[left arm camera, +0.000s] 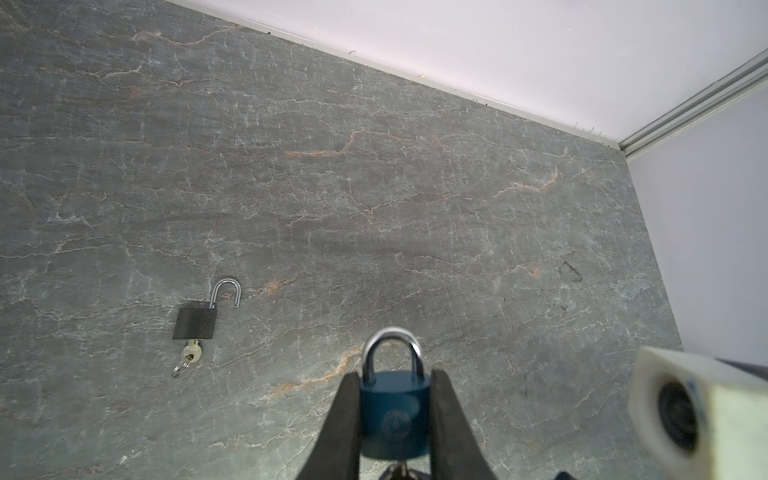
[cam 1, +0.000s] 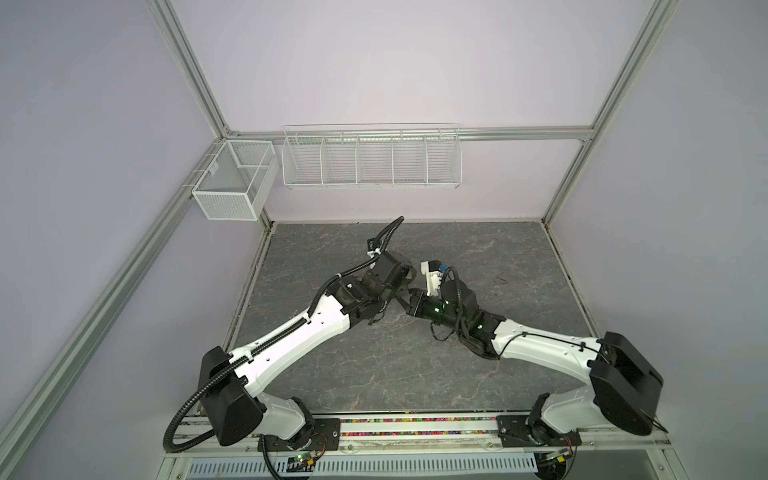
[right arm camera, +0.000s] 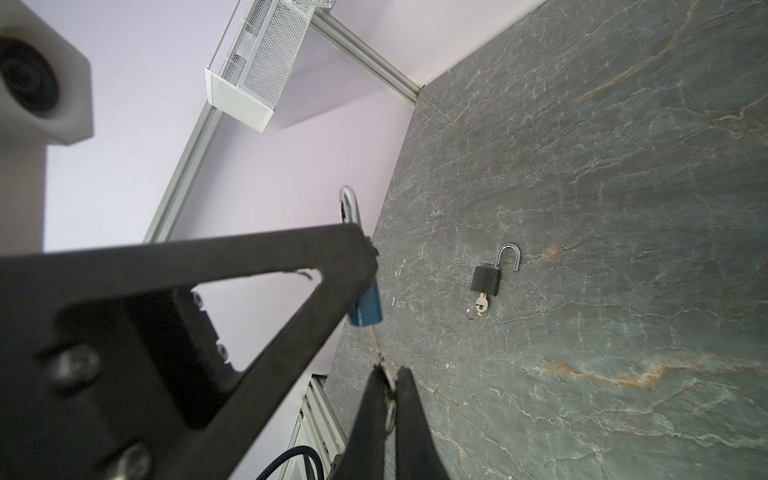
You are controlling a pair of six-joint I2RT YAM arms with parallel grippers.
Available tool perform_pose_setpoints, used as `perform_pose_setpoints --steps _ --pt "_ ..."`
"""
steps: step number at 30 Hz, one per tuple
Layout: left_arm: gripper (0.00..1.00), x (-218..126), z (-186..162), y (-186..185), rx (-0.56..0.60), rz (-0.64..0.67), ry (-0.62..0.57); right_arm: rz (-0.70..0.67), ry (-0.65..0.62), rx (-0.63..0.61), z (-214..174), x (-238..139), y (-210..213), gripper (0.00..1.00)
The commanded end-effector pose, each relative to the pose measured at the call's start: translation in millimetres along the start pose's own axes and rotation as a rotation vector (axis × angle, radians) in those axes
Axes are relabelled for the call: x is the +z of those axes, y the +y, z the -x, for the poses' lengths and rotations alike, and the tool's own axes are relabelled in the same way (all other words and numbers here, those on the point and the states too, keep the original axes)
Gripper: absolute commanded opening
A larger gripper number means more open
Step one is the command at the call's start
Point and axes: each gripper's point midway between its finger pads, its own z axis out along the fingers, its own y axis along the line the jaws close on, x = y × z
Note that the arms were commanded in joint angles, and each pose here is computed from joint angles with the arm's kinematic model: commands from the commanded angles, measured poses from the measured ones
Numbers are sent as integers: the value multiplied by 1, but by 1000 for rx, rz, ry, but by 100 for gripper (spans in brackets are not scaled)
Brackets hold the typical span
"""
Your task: Unlock with the key
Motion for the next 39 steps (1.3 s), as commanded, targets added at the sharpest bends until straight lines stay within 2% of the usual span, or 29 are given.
perform_pose_setpoints --steps 1,8,10,21,28,39 --pt "0 -1 -4 0 -12 0 14 46 -50 27 17 2 18 6" --pt "0 -1 -10 8 22 50 16 35 -77 1 26 -1 22 6" --pt "0 0 -14 10 30 59 29 72 -96 -9 35 -1 38 6" --pt "0 -5 -32 2 17 -36 111 77 -132 -41 54 -1 42 6" --pt "0 -7 -36 6 32 -29 127 87 -145 -74 57 -5 49 6" --pt "0 -11 -13 8 25 -23 1 49 -100 -87 44 -3 36 6"
